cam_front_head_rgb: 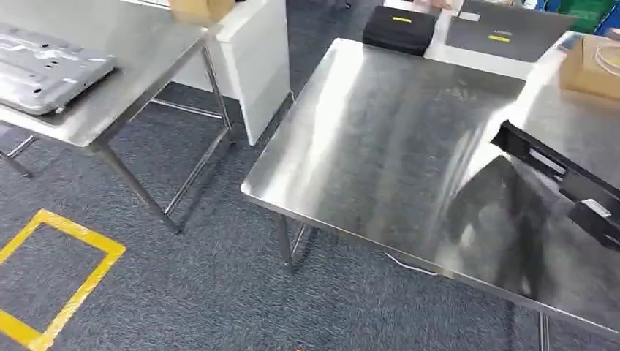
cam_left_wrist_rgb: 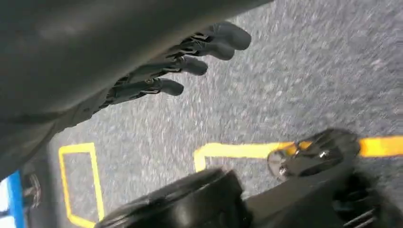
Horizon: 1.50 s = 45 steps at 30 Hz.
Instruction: Take the parts from the cabinet and place them on the table.
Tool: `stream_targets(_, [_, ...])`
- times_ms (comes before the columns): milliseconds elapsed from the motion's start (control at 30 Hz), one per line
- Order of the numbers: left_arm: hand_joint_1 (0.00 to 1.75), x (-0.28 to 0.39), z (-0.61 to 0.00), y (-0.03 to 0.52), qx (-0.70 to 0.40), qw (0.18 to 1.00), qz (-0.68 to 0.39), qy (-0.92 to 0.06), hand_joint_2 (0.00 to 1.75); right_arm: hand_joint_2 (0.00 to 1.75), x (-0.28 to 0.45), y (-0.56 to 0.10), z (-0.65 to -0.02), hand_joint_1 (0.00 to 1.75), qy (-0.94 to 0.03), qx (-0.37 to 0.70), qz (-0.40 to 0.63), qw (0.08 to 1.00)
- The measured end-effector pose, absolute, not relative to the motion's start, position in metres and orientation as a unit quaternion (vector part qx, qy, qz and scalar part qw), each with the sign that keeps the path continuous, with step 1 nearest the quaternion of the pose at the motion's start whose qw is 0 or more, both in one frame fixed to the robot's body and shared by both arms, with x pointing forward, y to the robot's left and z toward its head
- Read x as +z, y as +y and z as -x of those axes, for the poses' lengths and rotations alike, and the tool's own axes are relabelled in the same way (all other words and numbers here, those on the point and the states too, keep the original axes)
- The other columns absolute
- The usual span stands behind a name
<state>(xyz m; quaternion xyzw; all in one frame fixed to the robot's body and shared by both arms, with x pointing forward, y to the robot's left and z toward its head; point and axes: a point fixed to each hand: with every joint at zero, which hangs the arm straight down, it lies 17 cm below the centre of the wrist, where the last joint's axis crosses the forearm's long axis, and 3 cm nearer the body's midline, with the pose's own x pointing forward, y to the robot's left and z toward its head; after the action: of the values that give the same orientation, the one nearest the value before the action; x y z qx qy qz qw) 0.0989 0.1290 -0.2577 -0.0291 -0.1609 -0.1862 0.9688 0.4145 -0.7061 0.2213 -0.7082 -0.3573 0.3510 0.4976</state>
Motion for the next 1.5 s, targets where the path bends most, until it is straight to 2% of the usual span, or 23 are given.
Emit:
stream_targets(167, [0.0,-0.257,-0.096,0.124,-0.185,0.969,0.042,-0.16,0.0,1.75,0.206,-0.722,-0.398,1.75,-0.323,0.36,0.714,0.506])
stream_targets(633, [0.0,-0.255,-0.1,0.122,-0.174,0.969,0.05,-0.166,0.0,1.75,0.206,-0.745,-0.415,1.75,-0.319,0.34,0.696,0.546])
stream_targets(1233, [0.0,-0.255,-0.099,0.12,-0.186,0.967,0.054,-0.165,0.0,1.75,0.227,-0.77,-0.404,1.75,-0.306,0.335,0.719,0.526])
stream_targets(1267, [0.0,-0.255,-0.098,0.119,-0.187,0.967,0.056,-0.164,1.75,1.75,0.229,-0.77,-0.404,0.0,-0.306,0.335,0.721,0.523])
stream_targets(1500, [0.0,-0.257,-0.096,0.123,-0.195,0.967,0.045,-0.158,1.75,1.75,0.256,-0.76,-0.408,0.0,-0.315,0.332,0.759,0.463])
